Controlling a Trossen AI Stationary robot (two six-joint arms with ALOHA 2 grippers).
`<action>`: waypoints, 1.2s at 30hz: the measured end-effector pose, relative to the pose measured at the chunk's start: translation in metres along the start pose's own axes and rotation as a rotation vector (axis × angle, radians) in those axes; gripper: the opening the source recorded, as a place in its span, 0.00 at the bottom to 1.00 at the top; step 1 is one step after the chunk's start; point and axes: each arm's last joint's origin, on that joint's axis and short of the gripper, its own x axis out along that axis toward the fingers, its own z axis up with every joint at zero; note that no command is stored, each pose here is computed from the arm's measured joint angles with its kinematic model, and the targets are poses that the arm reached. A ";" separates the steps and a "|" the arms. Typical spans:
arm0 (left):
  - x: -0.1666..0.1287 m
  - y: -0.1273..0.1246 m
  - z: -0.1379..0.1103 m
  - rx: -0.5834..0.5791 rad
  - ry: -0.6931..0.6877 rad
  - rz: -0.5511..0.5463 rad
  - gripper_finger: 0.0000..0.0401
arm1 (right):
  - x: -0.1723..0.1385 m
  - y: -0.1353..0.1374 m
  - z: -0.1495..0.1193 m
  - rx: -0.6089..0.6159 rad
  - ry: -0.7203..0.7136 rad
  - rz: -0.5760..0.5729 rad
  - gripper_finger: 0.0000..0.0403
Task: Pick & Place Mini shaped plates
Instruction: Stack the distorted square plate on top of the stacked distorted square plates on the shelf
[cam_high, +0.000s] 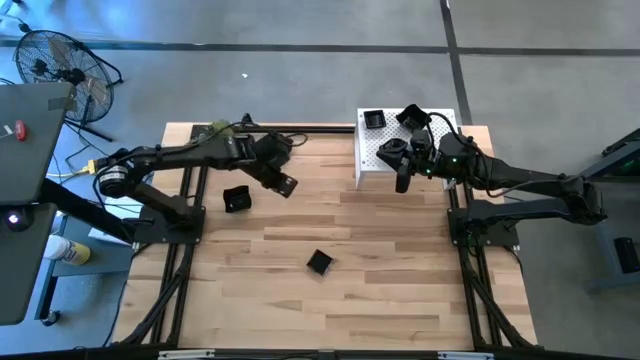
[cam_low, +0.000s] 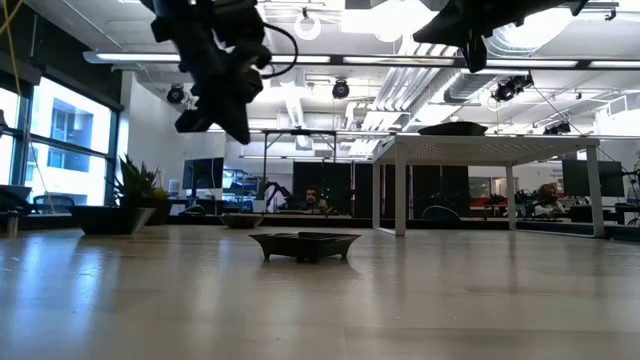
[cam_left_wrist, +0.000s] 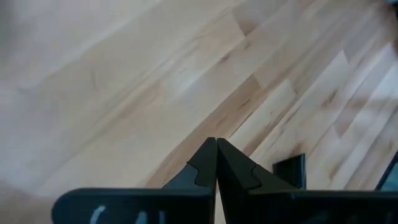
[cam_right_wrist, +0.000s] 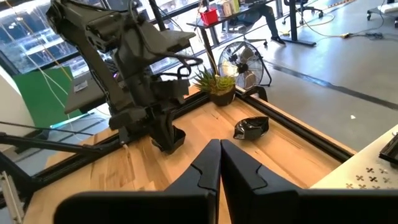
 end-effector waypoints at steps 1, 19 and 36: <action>0.003 -0.001 0.000 -0.016 -0.003 0.000 0.00 | 0.000 0.000 0.000 -0.010 0.000 0.000 0.02; -0.002 0.027 -0.004 0.216 0.182 0.120 0.00 | 0.000 0.002 -0.001 0.012 0.022 0.061 0.00; -0.019 0.110 -0.014 0.520 0.363 0.217 0.09 | 0.000 0.001 0.000 0.016 0.017 0.046 0.00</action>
